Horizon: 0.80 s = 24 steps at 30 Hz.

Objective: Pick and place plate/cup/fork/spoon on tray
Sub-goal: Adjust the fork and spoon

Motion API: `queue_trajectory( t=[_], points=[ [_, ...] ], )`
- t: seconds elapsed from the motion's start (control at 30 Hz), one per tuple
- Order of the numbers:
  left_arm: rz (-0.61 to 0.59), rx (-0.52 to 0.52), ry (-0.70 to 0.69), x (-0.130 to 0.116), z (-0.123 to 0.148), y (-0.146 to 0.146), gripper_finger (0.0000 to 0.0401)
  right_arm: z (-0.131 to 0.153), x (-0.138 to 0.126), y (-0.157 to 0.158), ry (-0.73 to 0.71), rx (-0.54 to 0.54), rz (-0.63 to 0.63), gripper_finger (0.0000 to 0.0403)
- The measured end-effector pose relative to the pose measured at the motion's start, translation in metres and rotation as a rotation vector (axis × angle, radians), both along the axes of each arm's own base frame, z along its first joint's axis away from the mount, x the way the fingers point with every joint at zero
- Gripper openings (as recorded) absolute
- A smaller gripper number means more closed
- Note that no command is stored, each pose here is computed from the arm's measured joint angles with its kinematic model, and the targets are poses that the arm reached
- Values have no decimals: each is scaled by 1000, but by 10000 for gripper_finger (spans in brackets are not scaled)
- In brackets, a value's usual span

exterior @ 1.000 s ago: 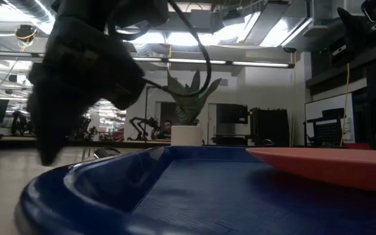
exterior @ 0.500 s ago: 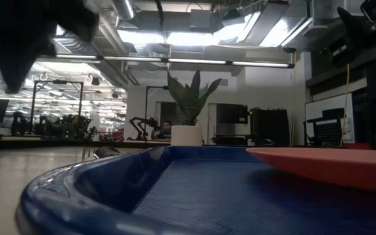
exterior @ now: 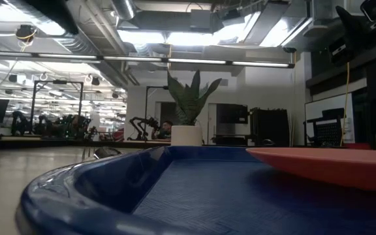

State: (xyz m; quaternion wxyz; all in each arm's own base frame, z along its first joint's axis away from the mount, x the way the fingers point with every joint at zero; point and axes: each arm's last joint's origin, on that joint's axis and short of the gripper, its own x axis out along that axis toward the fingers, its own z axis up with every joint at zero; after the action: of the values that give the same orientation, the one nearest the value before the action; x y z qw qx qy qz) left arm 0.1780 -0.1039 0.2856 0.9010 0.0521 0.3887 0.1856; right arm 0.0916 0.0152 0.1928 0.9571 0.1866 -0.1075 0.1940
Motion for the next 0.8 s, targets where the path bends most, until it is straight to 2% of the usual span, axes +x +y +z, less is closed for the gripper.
queue_trajectory(
  t=[0.07, 0.17, 0.33, 0.47, 0.67, 0.73, 0.8],
  points=[
    [20, 15, -28, -9, -15, 8, 1, 0, 0, 0, 0, 1, 0, 182],
    [24, -26, -99, -20, -42, 16, 1, 0, 0, 0, 1, 4, 2, 182],
    [-57, -54, -276, -28, -83, 22, 2, 0, 0, 0, -6, -6, -5, 182],
    [-113, -47, -405, -35, -108, 32, 1, 2, -1, 0, -47, -56, -22, 182],
    [-225, -65, -563, -45, -135, 53, 1, 6, -2, 0, -97, -89, -35, 182],
    [-271, -60, -624, -49, -141, 61, 1, 6, -2, 0, -96, -89, -35, 182],
    [-297, -35, -623, -47, -138, 67, 1, 6, -2, 0, -98, -91, -36, 182]
  ],
)
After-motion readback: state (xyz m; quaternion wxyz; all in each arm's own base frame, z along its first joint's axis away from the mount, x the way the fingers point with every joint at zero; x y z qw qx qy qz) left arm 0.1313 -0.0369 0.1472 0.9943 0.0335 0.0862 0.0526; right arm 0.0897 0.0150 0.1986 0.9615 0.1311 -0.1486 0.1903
